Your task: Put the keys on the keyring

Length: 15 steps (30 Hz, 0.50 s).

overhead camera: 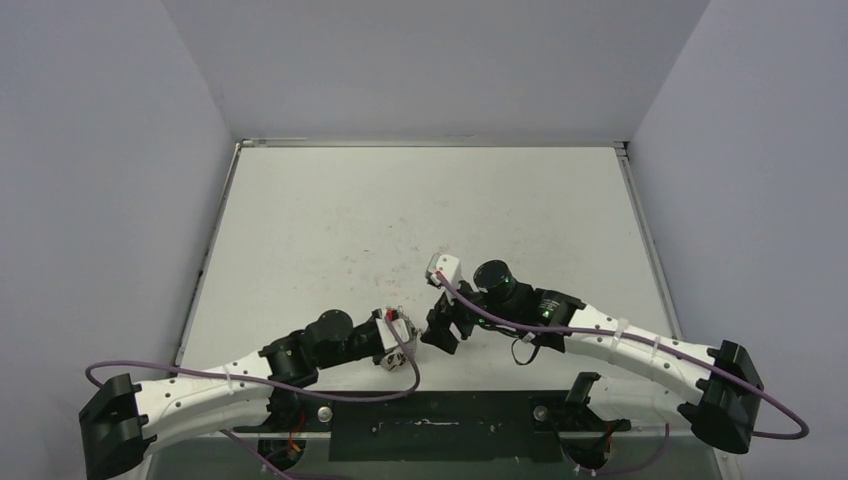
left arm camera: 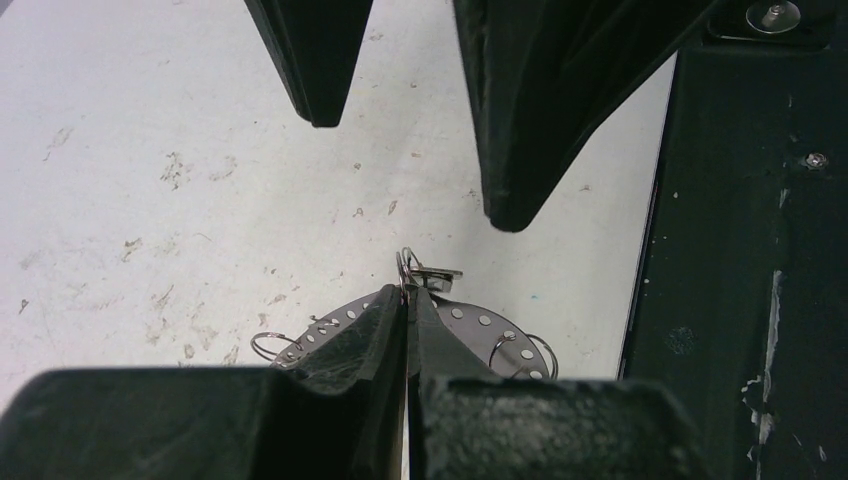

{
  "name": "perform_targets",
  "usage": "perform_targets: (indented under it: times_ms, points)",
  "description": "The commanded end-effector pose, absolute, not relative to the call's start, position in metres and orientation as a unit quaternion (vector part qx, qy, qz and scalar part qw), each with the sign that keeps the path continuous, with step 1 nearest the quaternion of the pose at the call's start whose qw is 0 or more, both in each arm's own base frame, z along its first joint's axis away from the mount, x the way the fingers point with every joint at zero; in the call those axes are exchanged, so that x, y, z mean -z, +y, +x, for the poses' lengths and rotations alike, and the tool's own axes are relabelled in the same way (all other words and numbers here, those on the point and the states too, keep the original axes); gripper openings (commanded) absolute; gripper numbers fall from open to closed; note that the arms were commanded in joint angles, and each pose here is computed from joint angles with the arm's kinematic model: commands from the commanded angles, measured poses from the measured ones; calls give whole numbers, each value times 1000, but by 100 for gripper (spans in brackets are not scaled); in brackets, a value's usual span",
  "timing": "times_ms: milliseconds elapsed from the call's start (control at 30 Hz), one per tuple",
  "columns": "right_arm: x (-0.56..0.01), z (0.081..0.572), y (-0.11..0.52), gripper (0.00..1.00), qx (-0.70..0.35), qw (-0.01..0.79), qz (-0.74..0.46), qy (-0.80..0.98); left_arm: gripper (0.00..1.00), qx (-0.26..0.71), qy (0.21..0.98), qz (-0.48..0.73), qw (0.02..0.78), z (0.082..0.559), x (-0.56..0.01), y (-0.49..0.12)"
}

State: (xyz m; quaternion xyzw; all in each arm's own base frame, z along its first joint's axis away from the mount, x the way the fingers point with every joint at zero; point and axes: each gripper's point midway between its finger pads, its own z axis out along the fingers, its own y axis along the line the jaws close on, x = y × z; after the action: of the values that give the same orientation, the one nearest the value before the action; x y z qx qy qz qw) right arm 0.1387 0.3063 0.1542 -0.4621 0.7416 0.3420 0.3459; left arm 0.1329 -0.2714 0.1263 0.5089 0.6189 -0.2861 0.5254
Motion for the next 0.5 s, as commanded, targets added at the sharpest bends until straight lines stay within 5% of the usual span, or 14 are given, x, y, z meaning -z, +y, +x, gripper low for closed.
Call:
perform_targets:
  times_ms: [0, 467]
  points:
    - [-185, 134, 311, 73, -372, 397, -476, 691, 0, 305, 601, 496, 548, 132, -153, -276]
    - [-183, 117, 325, 62, -401, 463, -581, 536, 0, 353, 555, 506, 558, 108, -166, -270]
